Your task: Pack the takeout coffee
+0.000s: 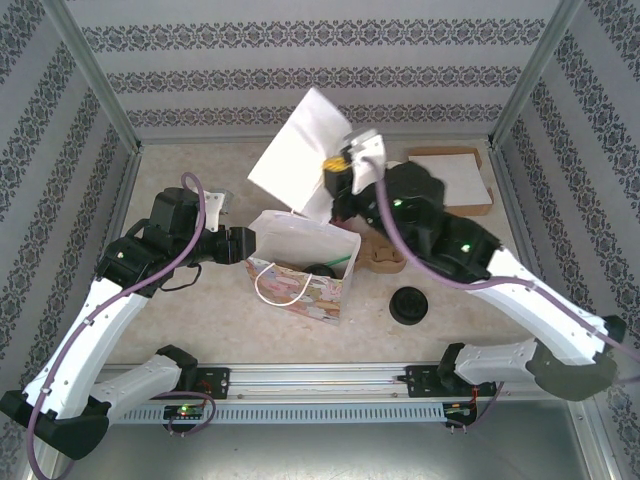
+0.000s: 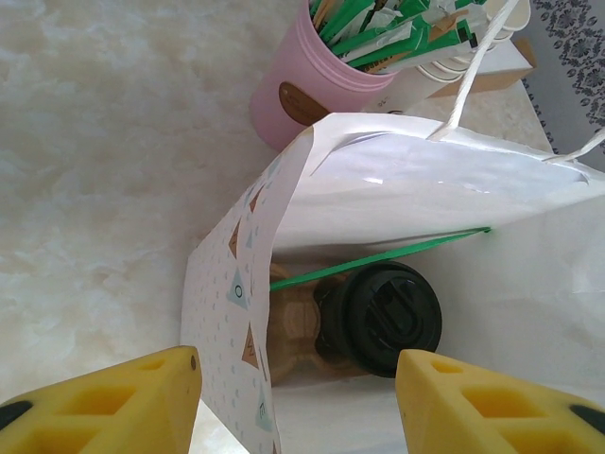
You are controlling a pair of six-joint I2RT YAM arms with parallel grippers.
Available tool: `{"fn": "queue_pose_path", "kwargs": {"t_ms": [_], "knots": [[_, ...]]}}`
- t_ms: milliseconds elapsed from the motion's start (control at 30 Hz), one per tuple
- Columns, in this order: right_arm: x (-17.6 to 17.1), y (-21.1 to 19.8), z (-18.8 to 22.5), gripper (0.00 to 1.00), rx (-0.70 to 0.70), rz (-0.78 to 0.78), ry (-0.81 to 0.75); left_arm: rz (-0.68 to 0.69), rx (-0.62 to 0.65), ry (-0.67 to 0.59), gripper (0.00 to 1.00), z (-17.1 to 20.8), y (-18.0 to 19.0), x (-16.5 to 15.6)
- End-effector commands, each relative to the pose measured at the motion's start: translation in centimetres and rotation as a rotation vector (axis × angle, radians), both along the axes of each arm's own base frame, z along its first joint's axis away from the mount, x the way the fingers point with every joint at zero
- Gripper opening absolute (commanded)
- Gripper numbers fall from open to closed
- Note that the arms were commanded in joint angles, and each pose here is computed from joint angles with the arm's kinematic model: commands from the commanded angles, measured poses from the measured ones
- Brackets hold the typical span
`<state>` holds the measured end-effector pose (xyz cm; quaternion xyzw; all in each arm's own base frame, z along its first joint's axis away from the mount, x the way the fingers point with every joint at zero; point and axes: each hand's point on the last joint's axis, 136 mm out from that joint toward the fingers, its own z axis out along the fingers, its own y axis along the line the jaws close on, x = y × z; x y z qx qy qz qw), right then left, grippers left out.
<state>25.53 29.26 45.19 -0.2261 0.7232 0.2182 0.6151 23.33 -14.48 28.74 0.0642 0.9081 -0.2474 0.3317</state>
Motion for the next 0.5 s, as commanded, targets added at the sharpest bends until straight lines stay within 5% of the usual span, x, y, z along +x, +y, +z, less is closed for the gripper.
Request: {"fn": "queue_pose_path", "kwargs": {"t_ms": [0,467], "knots": [[0.5,1.1,-1.4,0.0,-0.091,-0.065,-0.054,-0.017,-0.041,-0.005,0.57,0.3,-0.9,0.0],[-2.4,3.5,-9.0,0.0,-0.145,-0.012,0.127,-0.007,-0.038,0.009,0.57,-0.2,-0.9,0.2]]}}
